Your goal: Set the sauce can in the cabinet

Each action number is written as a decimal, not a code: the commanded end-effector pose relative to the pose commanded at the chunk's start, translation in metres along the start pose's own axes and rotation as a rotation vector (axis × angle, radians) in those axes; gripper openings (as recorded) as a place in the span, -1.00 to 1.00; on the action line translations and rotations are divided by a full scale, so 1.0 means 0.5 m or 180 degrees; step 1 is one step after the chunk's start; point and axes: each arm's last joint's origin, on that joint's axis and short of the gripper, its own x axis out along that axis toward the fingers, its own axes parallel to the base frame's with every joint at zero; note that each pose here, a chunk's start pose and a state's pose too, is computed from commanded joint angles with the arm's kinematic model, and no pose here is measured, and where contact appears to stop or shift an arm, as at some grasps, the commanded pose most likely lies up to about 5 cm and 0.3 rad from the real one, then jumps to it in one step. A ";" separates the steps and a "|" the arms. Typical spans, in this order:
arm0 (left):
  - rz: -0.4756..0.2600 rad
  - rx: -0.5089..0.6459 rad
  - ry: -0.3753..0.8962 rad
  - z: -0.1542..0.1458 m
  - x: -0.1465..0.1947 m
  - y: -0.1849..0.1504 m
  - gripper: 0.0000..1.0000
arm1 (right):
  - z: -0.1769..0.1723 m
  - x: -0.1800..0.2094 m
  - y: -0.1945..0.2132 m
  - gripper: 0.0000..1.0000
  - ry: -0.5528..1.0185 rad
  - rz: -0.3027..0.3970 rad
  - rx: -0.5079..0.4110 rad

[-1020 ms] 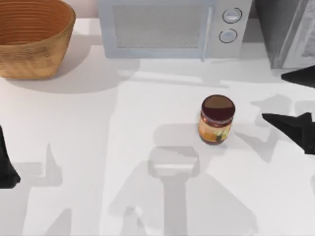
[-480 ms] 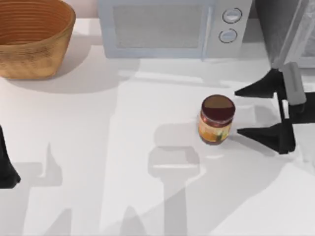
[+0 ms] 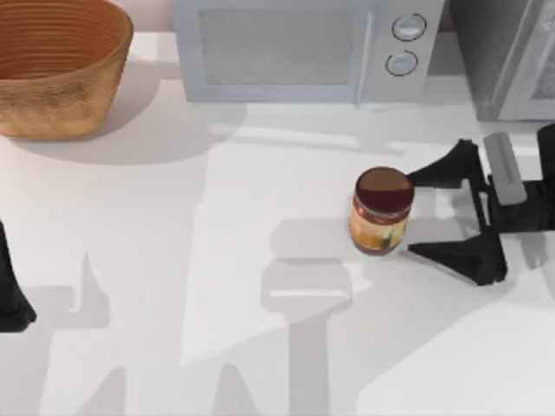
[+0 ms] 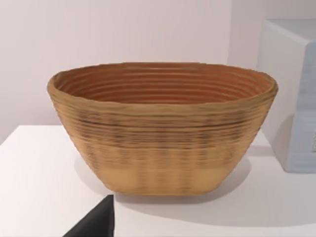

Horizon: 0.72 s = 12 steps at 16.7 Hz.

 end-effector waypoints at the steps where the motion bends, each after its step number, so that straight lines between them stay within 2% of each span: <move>1: 0.0000 0.0000 0.0000 0.000 0.000 0.000 1.00 | 0.000 0.000 0.000 1.00 0.0000 0.0000 0.0000; 12: 0.0000 0.0000 0.0000 0.000 0.000 0.000 1.00 | -0.020 0.038 -0.015 1.00 0.0005 -0.0002 0.0003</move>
